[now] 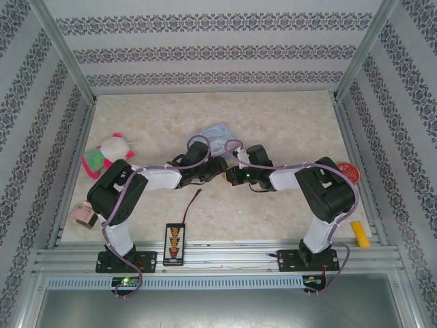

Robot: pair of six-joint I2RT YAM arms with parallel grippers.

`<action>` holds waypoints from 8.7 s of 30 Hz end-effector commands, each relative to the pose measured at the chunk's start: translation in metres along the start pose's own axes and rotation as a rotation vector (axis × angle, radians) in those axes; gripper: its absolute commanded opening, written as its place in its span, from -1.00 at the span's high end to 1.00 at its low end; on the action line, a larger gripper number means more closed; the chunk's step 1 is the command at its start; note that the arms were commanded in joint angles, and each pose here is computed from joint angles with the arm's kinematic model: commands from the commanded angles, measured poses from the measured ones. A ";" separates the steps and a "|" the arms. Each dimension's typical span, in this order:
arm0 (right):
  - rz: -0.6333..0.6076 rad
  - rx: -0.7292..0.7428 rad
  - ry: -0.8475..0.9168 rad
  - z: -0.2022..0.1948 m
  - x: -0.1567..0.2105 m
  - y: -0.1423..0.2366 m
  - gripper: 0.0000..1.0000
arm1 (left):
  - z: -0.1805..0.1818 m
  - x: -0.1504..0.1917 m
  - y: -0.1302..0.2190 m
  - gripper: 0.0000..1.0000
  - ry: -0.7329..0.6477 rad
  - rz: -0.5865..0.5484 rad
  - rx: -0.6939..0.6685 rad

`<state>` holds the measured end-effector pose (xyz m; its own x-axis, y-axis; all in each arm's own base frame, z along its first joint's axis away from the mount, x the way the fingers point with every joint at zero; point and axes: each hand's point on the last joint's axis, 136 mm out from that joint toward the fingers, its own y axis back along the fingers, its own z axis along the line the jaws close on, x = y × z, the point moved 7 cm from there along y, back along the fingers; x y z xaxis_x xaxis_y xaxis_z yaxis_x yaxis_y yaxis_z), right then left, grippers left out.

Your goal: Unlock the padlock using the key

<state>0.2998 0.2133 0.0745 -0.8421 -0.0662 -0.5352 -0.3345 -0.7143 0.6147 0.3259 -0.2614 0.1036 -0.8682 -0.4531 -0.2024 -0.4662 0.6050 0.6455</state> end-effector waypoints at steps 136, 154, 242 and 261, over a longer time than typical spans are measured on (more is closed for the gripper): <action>0.015 0.160 -0.254 0.005 -0.023 -0.017 0.62 | 0.048 -0.085 0.067 -0.99 -0.374 -0.271 -0.412; -0.029 0.080 -0.345 0.012 -0.033 -0.003 1.00 | 0.051 -0.084 0.073 -0.99 -0.382 -0.271 -0.419; -0.195 -0.124 -0.591 -0.005 -0.060 -0.001 1.00 | 0.062 -0.087 0.077 -0.99 -0.363 -0.252 -0.426; -0.228 -0.097 -0.595 -0.014 -0.059 0.008 1.00 | 0.061 -0.090 0.076 -0.82 -0.270 -0.258 -0.290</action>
<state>0.3509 0.2077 0.0960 -0.8707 0.4536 -0.1900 -0.4849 -0.7274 0.4855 0.3617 -0.1420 0.1282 -0.7595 -0.3167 -0.5683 -0.6443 0.2456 0.7243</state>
